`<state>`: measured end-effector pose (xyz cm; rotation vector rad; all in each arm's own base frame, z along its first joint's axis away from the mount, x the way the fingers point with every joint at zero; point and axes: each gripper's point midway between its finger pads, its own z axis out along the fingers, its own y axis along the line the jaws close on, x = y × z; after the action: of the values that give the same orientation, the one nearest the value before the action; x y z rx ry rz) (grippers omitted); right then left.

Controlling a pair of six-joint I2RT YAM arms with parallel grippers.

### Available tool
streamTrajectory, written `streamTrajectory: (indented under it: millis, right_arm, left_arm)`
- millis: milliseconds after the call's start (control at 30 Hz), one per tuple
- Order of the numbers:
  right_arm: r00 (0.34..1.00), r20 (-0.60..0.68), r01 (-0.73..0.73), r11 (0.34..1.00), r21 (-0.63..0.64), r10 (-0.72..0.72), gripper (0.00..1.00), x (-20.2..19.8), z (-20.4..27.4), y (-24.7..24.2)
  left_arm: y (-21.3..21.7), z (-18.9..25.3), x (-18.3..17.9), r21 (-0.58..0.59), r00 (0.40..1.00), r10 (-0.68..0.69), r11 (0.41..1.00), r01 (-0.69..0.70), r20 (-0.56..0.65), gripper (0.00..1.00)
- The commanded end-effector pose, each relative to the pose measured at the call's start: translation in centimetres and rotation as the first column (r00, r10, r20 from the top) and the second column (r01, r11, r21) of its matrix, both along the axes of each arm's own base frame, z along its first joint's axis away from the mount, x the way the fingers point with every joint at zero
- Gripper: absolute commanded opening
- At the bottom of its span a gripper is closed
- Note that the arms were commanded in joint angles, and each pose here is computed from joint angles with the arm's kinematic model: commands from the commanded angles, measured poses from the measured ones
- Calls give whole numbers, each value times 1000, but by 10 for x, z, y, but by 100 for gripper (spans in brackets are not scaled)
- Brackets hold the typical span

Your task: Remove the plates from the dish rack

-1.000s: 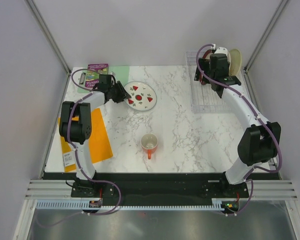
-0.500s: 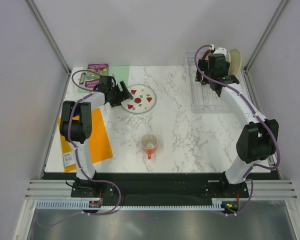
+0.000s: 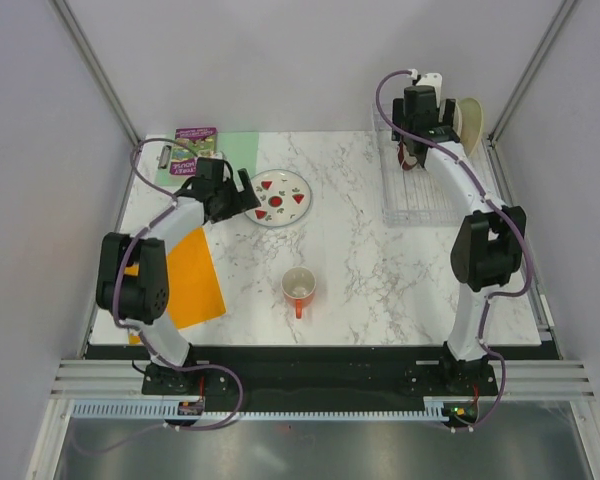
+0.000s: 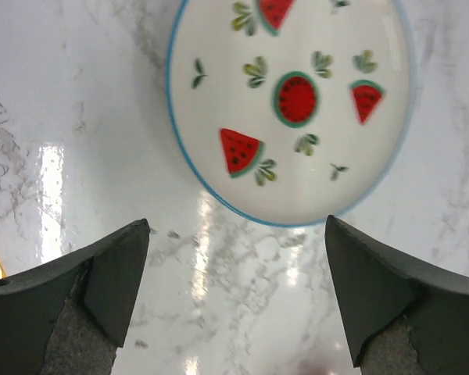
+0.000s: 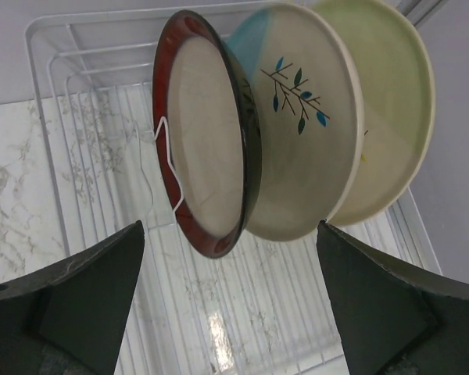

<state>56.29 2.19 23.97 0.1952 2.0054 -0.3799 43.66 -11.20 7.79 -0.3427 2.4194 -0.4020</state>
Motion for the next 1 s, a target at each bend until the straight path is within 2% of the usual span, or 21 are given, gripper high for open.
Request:
streamTrajectory:
  millis: [0, 33, 200, 267, 400, 500, 667, 733, 867, 967]
  right_arm:
    - [998, 27, 51, 996, -75, -49, 98, 22, 6, -13]
    - [998, 38, 51, 996, -70, -48, 98, 28, 9, -13]
    - [998, 20, 65, 992, -104, -63, 98, 51, -12, -26]
    - [997, 23, 77, 990, -116, -75, 98, 60, -18, -31]
    - [996, 18, 85, 986, -141, -83, 97, 73, -28, -33]
    - [996, 20, 90, 983, -162, -88, 74, 80, -34, -37]
    - [997, 44, 75, 986, -150, -69, 52, 86, -34, -35]
    - [994, 64, 96, 984, -150, -87, 13, 84, -28, -37]
    - [990, 95, 121, 977, -173, -106, 0, 80, -16, -42]
    - [983, 130, 156, 970, -188, -133, 0, 74, -3, -44]
  left_arm:
    - [-2, 94, -12, 35, 968, -16, 999, 7, 251, 100]
    - [-2, 120, -18, 20, 951, -17, 1000, 12, 308, 100]
    - [0, 159, -45, 37, 930, -71, 997, 62, 361, 100]
    - [0, 184, -59, 35, 898, -89, 996, 82, 431, 100]
    - [4, 198, -85, 5, 880, -74, 997, 82, 470, 100]
    - [0, 201, -97, -4, 865, -106, 992, 123, 491, 100]
    - [-9, 200, -107, -42, 863, -126, 985, 168, 490, 100]
    - [-11, 198, -109, -52, 864, -131, 983, 179, 485, 96]
    - [-12, 195, -111, -71, 869, -124, 981, 179, 479, 89]
    - [-13, 190, -114, -83, 874, -117, 981, 176, 472, 89]
